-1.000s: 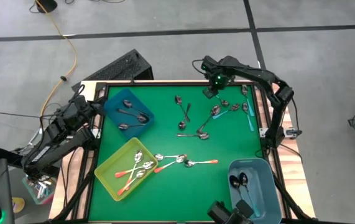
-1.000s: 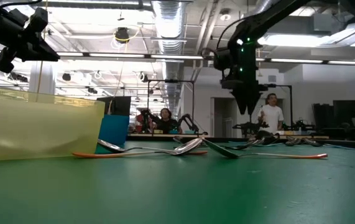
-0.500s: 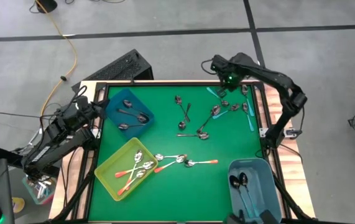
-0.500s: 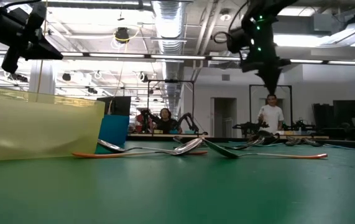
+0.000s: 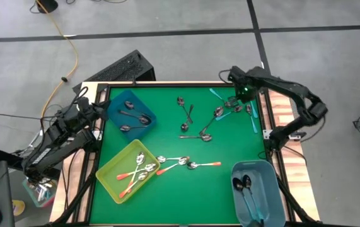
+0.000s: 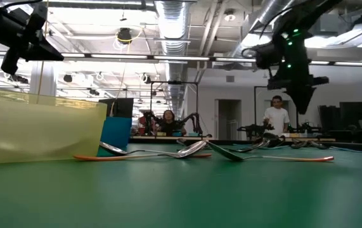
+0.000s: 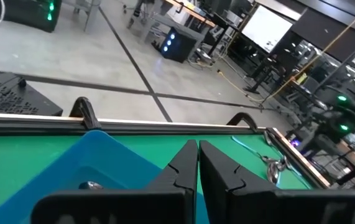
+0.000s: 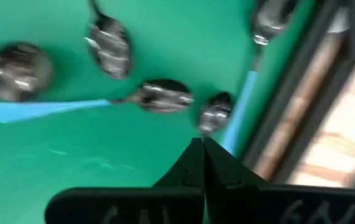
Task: Sort silverware by color (type)
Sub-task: Put the blue spoon into the blue bin
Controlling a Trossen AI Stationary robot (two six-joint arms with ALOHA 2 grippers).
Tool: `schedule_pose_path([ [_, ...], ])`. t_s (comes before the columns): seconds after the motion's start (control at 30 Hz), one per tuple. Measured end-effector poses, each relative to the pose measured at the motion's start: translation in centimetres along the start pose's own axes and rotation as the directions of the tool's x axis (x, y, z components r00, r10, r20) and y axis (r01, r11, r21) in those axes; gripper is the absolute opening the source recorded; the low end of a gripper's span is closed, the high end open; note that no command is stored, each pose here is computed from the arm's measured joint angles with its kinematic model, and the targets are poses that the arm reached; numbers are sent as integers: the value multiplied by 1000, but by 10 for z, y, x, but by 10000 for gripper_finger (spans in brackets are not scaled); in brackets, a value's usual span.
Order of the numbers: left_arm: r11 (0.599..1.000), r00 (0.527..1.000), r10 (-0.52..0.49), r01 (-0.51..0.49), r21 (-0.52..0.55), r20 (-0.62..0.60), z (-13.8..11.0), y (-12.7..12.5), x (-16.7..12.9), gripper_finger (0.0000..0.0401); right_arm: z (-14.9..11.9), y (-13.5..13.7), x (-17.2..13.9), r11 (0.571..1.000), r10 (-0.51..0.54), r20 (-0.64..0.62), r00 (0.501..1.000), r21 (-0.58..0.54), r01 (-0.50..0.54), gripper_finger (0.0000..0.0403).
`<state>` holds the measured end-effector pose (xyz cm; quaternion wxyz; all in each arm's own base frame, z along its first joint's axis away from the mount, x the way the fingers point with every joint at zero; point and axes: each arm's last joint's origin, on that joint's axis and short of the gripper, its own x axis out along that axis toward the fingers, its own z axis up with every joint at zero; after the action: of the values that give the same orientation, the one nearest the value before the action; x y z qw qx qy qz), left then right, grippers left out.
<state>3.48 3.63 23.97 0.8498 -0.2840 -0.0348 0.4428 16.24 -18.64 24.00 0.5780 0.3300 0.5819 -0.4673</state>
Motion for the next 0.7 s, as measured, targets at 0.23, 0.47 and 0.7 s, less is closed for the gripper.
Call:
schedule_pose_path([
  [0.23, 999, 1000, 21, -20, -30, 15, 0, 1, 0, 0, -27, -7, 9, 983, 152, 43, 987, 93, -155, 95],
  [0.47, 995, 997, -70, 69, -76, -18, 1, -3, 1, 0, -34, -1, 7, 975, 164, 86, 983, 136, -175, 164],
  [0.7, 972, 974, -214, 205, -119, -71, 11, -22, 27, 0, -48, -3, -21, 960, 235, 249, 940, 90, -264, 106],
])
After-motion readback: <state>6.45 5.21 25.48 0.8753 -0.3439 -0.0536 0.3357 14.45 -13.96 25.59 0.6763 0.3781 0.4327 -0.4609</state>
